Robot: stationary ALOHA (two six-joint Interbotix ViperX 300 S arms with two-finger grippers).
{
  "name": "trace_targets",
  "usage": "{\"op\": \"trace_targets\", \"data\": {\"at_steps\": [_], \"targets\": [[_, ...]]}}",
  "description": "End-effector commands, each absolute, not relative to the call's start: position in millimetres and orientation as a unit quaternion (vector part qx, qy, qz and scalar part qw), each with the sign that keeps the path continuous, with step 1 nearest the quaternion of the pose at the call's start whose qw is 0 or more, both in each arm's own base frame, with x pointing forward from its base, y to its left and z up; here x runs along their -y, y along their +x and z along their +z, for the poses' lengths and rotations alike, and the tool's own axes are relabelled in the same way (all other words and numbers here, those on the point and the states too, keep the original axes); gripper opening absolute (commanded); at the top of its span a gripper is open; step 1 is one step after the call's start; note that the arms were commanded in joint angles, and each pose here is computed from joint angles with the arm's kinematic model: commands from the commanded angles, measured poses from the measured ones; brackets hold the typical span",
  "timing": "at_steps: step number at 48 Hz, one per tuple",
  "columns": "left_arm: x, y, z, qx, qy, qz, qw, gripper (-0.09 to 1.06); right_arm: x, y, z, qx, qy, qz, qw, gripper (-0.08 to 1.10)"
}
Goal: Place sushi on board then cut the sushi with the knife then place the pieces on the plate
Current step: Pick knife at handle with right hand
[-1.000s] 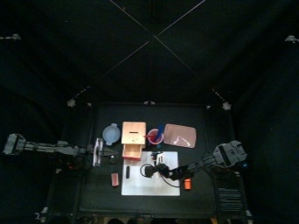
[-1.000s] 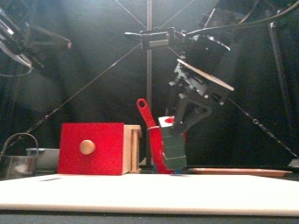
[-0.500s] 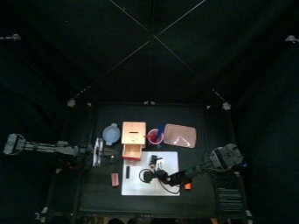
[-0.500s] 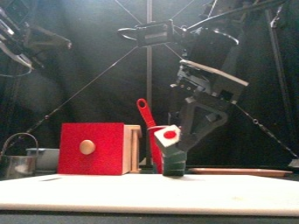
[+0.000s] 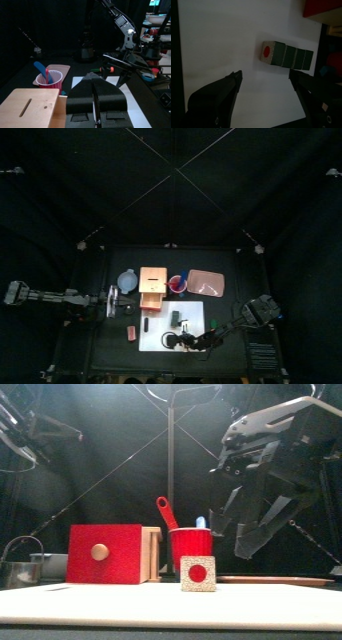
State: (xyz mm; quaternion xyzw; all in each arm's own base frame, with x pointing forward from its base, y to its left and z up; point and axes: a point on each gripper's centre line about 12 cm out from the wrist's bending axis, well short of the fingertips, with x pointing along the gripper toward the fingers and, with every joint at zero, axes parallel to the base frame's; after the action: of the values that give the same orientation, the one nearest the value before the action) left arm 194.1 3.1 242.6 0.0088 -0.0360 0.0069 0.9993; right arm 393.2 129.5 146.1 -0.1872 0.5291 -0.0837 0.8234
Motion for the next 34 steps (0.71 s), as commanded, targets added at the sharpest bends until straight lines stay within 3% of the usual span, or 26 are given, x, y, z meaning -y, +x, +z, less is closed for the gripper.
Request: {"op": "trace_targets", "data": {"at_steps": [1,8,19,34], "targets": [[-5.3,196.8,251.5,0.050,0.009,0.013,0.999,0.08,-108.8,399.9,178.2,-0.494,-0.170,-0.098,0.847,1.02],[-5.9,196.4,250.1,0.047,0.007,0.014,0.999,0.08,-78.5,407.5,191.0,-0.469,-0.116,-0.102,0.869,1.02],[-5.9,195.7,247.9,0.045,0.008,0.014,0.999,0.08,-35.9,401.9,192.8,-0.425,0.063,-0.087,0.899,1.02],[-6.2,195.0,245.5,0.042,0.006,0.015,0.999,0.07,1.1,389.4,185.4,-0.384,0.145,-0.104,0.906,1.02]]}}
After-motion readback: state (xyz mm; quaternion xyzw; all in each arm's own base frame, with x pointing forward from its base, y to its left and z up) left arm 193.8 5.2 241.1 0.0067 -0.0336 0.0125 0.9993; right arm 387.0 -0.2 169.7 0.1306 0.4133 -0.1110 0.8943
